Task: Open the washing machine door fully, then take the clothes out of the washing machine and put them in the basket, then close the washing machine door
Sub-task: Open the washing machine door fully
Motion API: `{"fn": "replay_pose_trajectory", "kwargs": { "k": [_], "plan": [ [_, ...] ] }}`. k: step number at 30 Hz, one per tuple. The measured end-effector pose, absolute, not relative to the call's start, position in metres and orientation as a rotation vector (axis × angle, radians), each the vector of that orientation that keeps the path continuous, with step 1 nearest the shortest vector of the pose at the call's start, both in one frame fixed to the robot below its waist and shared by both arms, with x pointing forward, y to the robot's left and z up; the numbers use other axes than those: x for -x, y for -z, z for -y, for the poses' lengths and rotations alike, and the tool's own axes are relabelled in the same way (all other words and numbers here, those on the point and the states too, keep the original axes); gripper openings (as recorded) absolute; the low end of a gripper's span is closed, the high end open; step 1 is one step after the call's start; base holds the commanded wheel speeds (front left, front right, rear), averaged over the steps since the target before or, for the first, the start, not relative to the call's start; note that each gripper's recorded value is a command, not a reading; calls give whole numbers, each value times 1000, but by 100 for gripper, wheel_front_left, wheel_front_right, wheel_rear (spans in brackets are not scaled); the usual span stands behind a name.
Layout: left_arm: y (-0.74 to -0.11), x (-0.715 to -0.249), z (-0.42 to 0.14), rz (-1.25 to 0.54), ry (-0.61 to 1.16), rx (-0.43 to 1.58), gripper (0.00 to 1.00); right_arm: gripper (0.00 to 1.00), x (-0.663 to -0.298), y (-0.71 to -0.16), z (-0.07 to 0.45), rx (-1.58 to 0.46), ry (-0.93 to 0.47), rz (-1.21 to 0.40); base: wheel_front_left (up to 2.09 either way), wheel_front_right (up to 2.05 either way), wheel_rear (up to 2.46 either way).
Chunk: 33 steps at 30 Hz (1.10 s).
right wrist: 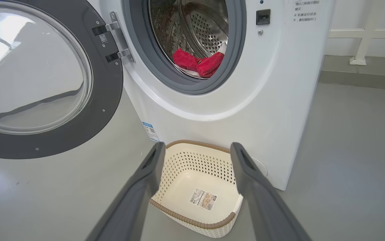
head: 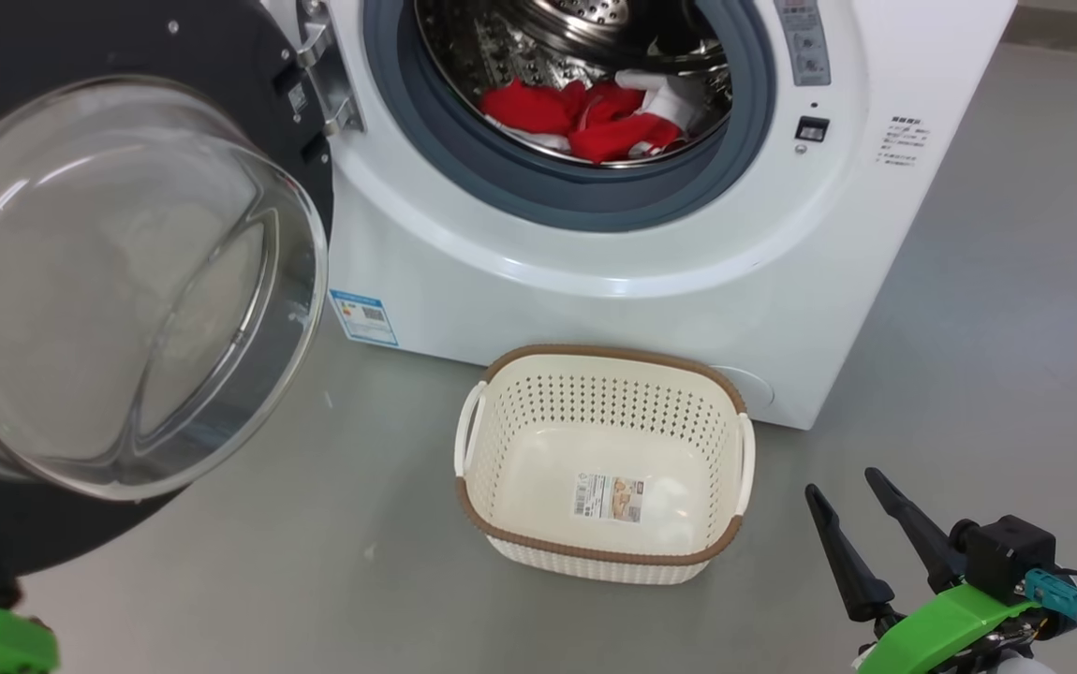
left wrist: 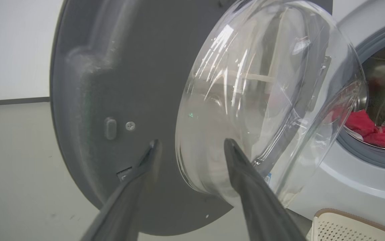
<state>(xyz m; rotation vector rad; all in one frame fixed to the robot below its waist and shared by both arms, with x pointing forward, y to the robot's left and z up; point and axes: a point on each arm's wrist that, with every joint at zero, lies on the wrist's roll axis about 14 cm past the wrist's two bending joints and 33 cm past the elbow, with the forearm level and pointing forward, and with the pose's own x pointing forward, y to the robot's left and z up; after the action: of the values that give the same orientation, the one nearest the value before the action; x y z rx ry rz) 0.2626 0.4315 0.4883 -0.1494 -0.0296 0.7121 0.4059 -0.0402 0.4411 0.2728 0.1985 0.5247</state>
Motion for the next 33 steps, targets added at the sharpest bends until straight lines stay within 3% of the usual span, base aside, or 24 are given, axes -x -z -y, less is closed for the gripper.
{"fn": "replay_pose_trajectory", "kwargs": {
  "k": [19,33],
  "plan": [
    [-475,-300,-299,14,-319,209,100,100,-390,-451,99,-294,-347,-151,0,0,0],
    [-472,-324,-234,-10,-107,246,100,100,-377,-453,147,-319,-193,-121,0,0,0]
  ]
}}
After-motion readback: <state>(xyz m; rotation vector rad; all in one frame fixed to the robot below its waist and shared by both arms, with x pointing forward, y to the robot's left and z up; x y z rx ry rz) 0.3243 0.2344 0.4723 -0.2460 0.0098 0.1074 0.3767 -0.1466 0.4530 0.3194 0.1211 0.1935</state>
